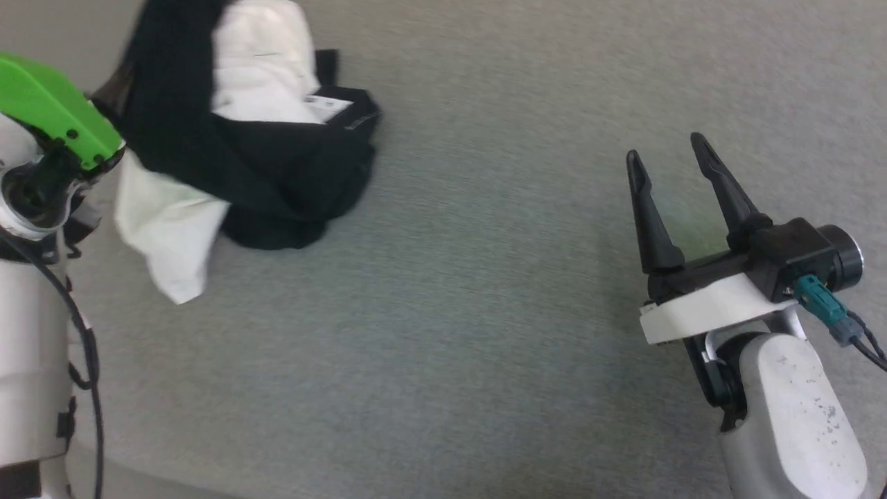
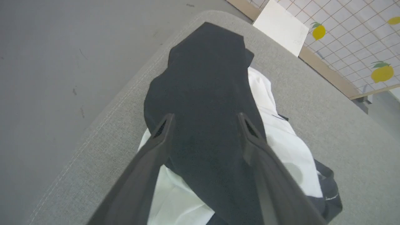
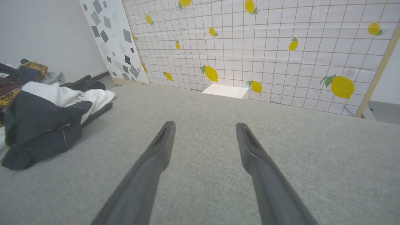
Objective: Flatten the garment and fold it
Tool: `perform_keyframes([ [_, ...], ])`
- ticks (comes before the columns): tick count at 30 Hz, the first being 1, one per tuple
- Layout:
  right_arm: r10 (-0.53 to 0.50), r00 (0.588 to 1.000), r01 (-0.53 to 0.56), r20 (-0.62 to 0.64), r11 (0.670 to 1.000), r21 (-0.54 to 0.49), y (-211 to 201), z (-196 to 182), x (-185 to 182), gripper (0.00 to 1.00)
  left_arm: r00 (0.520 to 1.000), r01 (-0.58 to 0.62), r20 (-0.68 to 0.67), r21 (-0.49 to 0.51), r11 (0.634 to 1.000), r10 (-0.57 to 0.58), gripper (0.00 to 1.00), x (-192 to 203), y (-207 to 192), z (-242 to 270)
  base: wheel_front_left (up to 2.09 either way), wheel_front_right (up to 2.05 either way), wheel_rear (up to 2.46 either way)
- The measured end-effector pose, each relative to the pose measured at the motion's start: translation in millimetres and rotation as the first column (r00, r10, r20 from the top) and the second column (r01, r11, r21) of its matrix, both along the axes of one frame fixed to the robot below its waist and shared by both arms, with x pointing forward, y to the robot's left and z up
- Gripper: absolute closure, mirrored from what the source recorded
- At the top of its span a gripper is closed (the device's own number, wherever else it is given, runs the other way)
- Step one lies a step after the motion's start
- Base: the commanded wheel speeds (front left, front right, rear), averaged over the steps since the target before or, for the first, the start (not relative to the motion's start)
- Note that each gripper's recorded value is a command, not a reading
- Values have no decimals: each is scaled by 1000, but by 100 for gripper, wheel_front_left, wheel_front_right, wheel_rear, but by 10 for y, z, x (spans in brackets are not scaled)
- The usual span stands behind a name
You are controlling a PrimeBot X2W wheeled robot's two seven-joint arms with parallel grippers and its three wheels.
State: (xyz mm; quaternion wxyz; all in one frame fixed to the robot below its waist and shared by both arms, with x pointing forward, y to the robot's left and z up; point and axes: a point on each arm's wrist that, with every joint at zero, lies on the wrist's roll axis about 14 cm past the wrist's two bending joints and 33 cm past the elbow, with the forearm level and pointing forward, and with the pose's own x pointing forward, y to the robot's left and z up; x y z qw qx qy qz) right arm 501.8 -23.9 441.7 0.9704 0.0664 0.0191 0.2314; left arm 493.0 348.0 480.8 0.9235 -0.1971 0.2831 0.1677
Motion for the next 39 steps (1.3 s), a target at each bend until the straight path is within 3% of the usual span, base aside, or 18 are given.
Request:
perform_keyframes([
  [6,-60,997,60,-45,998,-5,-254,-231,33,0,963,-24,-269,-84,996,0,0,-33,-163,-708,0,0,0],
  [9,-86,994,85,-68,996,-14,-369,-343,23,0,907,-49,-421,-146,988,-18,0,-221,-302,-1082,0,0,0],
  [13,-118,989,116,-85,993,-28,-503,-437,16,0,863,-61,-503,-164,985,-31,0,-286,-347,-1186,0,0,0],
  [14,-126,988,123,-90,992,-31,-533,-457,11,0,858,-62,-513,-166,984,-32,46,-297,-365,-1195,0,0,0],
  [15,-133,987,130,-90,991,-32,-560,-462,9,0,853,-56,-520,-165,985,-39,85,-315,-383,-1200,0,0,0],
  [16,-137,987,135,-88,990,-33,-577,-457,8,0,854,-46,-518,-160,986,-44,100,-331,-390,-1189,0,0,0],
  [18,-143,986,141,-88,989,-36,-600,-445,1,0,865,-18,-498,-152,988,-61,100,-360,-422,-1177,0,0,0],
  [21,-154,985,152,-81,988,-37,-639,-399,-11,0,918,43,-392,-62,997,-64,100,-299,-346,-1087,0,0,0],
  [25,-163,984,161,-69,986,-33,-666,-293,-74,0,991,49,-132,116,992,-33,100,-90,-133,-704,0,0,0],
  [28,-169,984,167,-57,985,-32,-684,-190,-155,0,995,34,77,258,965,-56,100,46,-5,-221,0,0,0],
  [30,-173,984,171,-43,985,-31,-698,-102,-215,0,967,9,238,333,943,-93,100,140,3,208,0,0,0],
  [34,-179,984,178,-11,984,-28,-722,97,-327,0,861,-22,464,440,898,-206,100,229,-155,1021,0,0,0],
  [39,-194,980,195,37,981,-19,-782,379,-473,0,689,-38,641,498,866,-339,100,176,-573,1917,0,0,0],
])
